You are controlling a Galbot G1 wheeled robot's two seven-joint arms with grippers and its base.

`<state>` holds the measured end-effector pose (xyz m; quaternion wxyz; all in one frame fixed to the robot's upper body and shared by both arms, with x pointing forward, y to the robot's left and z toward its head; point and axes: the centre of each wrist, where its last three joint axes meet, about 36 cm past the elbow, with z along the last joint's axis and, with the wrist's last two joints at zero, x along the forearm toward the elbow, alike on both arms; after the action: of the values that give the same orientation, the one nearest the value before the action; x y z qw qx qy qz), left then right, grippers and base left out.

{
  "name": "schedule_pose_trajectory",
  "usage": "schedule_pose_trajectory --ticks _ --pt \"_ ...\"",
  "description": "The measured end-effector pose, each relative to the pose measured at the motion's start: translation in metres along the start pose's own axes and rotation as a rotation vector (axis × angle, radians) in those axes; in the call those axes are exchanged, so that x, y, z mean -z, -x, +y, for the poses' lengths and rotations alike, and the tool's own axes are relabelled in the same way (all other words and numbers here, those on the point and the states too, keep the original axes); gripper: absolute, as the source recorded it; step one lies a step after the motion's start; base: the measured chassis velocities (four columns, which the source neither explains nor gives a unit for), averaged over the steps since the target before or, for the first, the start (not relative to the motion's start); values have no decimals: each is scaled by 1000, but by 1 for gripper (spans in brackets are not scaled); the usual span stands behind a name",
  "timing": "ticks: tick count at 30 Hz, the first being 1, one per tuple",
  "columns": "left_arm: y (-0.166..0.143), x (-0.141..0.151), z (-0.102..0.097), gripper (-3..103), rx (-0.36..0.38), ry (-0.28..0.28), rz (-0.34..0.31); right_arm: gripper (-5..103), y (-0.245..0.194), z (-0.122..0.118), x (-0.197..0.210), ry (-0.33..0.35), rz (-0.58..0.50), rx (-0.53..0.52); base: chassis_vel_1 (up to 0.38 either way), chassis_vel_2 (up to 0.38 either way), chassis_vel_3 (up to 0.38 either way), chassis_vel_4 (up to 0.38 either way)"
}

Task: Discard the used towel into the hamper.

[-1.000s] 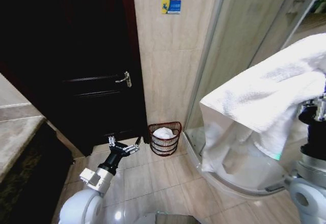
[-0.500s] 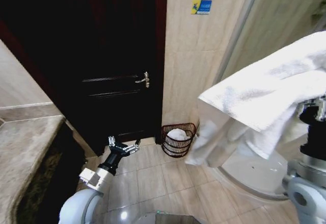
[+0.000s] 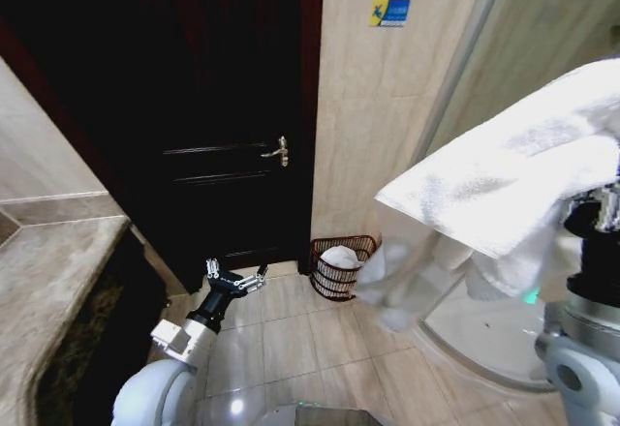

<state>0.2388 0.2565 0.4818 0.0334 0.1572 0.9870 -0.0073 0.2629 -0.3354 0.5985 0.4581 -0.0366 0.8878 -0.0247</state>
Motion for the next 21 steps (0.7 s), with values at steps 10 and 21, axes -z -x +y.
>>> schedule_pose_trajectory --ticks 10,21 --pt "0 0 0 100 0 0 0 22 2 -2 1 -13 -14 -51 30 28 27 33" --pt "0 0 0 100 0 0 0 22 1 1 -1 -6 -14 -41 0 0 0 0"
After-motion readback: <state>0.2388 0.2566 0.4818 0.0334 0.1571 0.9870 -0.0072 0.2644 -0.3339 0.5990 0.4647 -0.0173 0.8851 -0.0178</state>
